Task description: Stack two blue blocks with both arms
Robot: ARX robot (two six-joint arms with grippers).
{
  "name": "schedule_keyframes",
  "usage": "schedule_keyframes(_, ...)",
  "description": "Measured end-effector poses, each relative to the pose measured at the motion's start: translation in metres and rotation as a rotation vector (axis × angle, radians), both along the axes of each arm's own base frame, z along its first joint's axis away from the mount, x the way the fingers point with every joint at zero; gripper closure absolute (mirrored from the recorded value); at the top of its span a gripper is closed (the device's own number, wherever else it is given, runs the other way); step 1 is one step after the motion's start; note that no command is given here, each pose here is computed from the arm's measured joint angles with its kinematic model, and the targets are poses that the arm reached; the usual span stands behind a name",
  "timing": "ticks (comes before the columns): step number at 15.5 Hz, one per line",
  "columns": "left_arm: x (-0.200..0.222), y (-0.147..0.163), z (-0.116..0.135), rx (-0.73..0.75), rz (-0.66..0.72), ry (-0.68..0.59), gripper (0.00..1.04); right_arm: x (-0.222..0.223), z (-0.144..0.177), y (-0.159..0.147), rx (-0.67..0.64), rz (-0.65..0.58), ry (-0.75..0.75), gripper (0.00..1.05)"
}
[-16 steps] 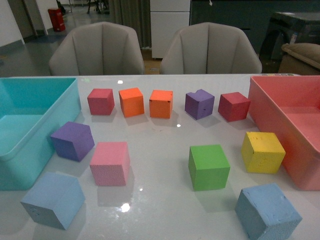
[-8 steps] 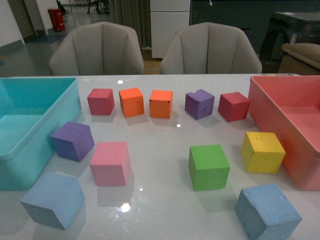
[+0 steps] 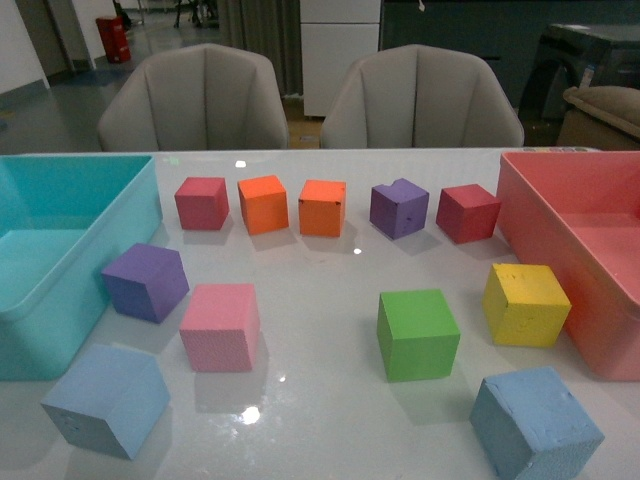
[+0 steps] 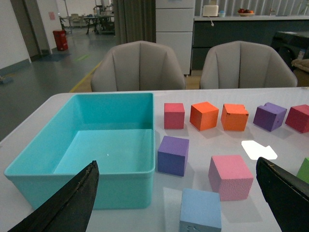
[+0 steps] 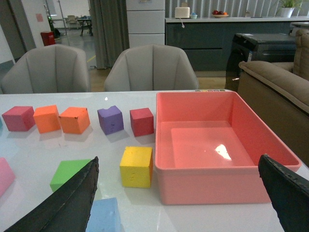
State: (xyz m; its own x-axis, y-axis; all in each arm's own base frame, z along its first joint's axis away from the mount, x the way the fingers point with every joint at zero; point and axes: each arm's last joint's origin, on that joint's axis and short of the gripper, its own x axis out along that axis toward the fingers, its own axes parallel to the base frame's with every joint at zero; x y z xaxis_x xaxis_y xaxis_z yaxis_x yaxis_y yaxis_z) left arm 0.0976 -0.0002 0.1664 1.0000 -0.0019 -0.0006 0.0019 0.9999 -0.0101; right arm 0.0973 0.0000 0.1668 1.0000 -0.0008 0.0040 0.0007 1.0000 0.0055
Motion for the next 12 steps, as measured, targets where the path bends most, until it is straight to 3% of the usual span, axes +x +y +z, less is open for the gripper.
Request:
schedule_keyframes(3,0.0,0.0,0.0,0.0,0.0,0.0,0.07,0.0,0.0,0.0,0.0,0.0,0.0,0.06)
schedule_keyframes(5,0.0,0.0,0.0,0.0,0.0,0.0,0.07,0.007,0.002,0.003,0.018,-0.039,0.084,0.06)
schedule_keyframes(8,0.0,0.0,0.0,0.0,0.0,0.0,0.07,0.048,0.046,0.018,0.007,0.044,0.015,0.06)
schedule_keyframes(9,0.0,0.0,0.0,0.0,0.0,0.0,0.07,0.069,0.045,0.02,0.008,0.069,0.068,0.06)
schedule_keyframes(12,0.0,0.0,0.0,0.0,0.0,0.0,0.07,0.125,-0.017,0.03,0.041,0.102,0.419,0.06)
